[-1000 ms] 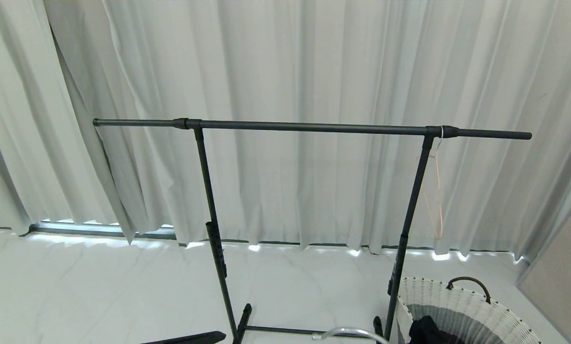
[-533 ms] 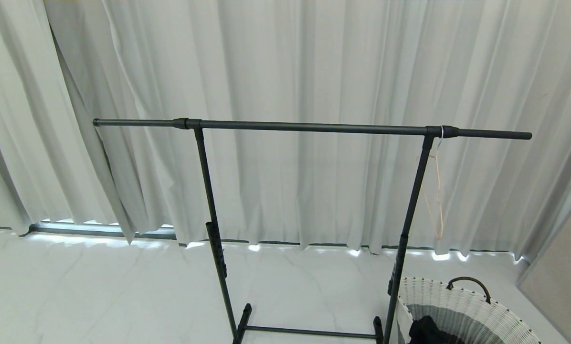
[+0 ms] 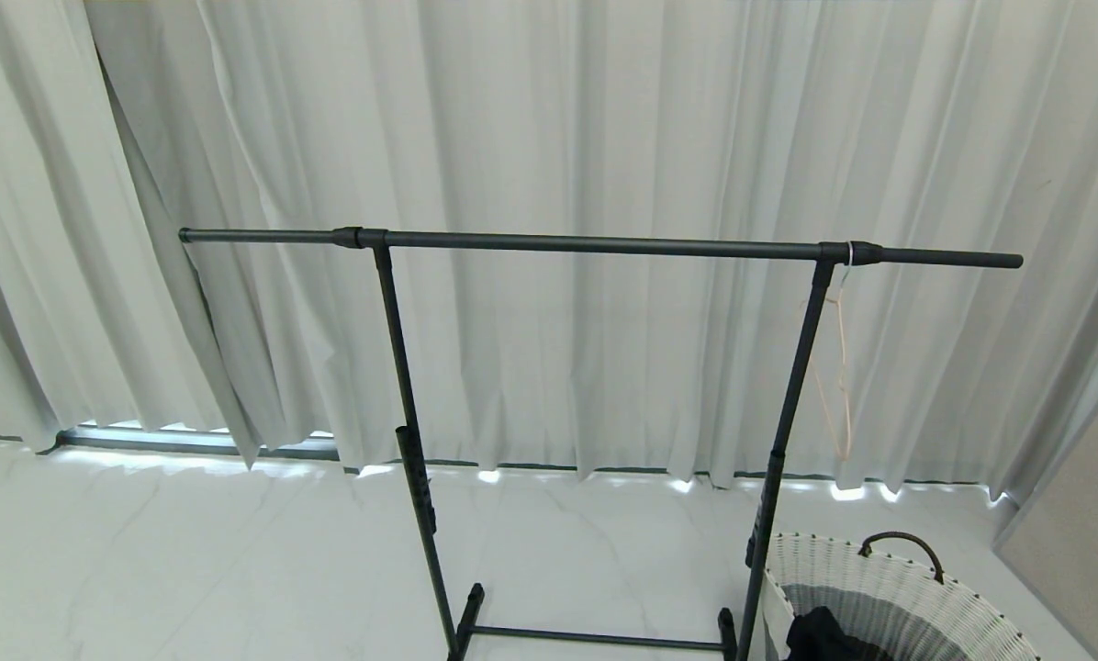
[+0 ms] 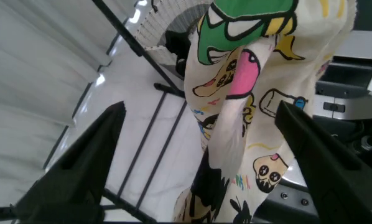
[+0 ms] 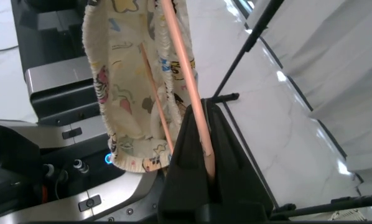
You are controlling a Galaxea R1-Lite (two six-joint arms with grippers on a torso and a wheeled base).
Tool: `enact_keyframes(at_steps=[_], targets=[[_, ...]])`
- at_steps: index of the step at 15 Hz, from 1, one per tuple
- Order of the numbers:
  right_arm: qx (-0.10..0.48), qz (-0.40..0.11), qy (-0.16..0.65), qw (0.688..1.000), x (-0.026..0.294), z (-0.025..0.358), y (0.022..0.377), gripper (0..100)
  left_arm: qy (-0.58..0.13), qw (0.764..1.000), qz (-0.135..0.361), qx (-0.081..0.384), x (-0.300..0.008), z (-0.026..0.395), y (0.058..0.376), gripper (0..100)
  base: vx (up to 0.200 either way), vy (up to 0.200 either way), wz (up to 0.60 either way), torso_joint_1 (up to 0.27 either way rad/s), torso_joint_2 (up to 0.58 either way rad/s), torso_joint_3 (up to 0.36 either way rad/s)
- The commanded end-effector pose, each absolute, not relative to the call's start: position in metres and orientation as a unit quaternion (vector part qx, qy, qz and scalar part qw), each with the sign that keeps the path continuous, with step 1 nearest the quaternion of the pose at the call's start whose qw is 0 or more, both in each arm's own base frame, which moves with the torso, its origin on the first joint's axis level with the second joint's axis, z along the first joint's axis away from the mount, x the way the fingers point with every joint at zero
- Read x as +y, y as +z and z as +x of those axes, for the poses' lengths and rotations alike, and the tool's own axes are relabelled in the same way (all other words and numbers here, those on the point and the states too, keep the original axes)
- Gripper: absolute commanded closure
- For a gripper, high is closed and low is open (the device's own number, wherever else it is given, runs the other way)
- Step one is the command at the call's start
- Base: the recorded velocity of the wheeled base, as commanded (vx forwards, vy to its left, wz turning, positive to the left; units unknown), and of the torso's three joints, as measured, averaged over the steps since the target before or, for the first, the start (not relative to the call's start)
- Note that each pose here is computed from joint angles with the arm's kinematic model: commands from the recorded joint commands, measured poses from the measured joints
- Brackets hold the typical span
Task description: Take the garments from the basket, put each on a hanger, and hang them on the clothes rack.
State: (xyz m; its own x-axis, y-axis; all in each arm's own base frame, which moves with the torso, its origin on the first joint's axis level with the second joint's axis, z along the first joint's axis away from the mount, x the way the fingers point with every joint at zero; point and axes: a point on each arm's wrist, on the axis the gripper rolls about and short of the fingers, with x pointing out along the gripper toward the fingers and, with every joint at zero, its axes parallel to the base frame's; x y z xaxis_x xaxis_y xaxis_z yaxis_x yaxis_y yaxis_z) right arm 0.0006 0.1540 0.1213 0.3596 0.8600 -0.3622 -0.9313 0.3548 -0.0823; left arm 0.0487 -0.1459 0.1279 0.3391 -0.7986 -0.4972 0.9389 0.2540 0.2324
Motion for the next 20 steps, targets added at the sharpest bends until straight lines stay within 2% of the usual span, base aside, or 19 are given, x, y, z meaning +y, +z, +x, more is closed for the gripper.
enact_keyframes(at_steps=[1, 6, 7, 10, 11, 13, 16, 17, 20], targets=[[0.131, -0.141, 0.551, 0.812, 0.155, 0.0, 0.12, 100, -0.557, 0.778, 0.253, 0.144, -0.147, 0.049, 0.126, 100, 0.0, 0.0, 0.0, 0.0, 0.0, 0.0], [0.131, -0.141, 0.551, 0.812, 0.155, 0.0, 0.12, 100, -0.557, 0.778, 0.252, 0.144, -0.146, 0.049, 0.126, 100, 0.0, 0.0, 0.0, 0.0, 0.0, 0.0], [0.131, -0.141, 0.551, 0.812, 0.155, 0.0, 0.12, 0, -0.557, 0.779, 0.252, 0.143, -0.146, 0.049, 0.127, 100, 0.0, 0.0, 0.0, 0.0, 0.0, 0.0], [0.127, -0.146, 0.551, 0.811, 0.154, 0.001, 0.12, 0, -0.553, 0.781, 0.253, 0.145, -0.146, 0.049, 0.126, 100, 0.0, 0.0, 0.0, 0.0, 0.0, 0.0], [0.127, -0.148, 0.548, 0.814, 0.153, 0.002, 0.12, 0, -0.538, 0.788, 0.26, 0.149, -0.143, 0.051, 0.123, 100, 0.0, 0.0, 0.0, 0.0, 0.0, 0.0], [0.13, -0.148, 0.516, 0.833, 0.151, 0.01, 0.118, 0, -0.48, 0.814, 0.285, 0.159, -0.133, 0.053, 0.114, 100, 0.0, 0.0, 0.0, 0.0, 0.0, 0.0], [0.136, -0.144, 0.467, 0.862, 0.143, 0.025, 0.116, 0, -0.409, 0.85, 0.297, 0.149, -0.124, 0.055, 0.115, 100, 0.0, 0.0, 0.0, 0.0, 0.0, 0.0], [0.138, -0.144, 0.46, 0.865, 0.143, 0.028, 0.116, 0, -0.399, 0.856, 0.295, 0.146, -0.123, 0.056, 0.116, 100, 0.0, 0.0, 0.0, 0.0, 0.0, 0.0], [0.151, -0.151, 0.422, 0.881, 0.142, 0.041, 0.112, 0, -0.334, 0.897, 0.263, 0.122, -0.115, 0.068, 0.135, 100, 0.0, 0.0, 0.0, 0.0, 0.0, 0.0]])
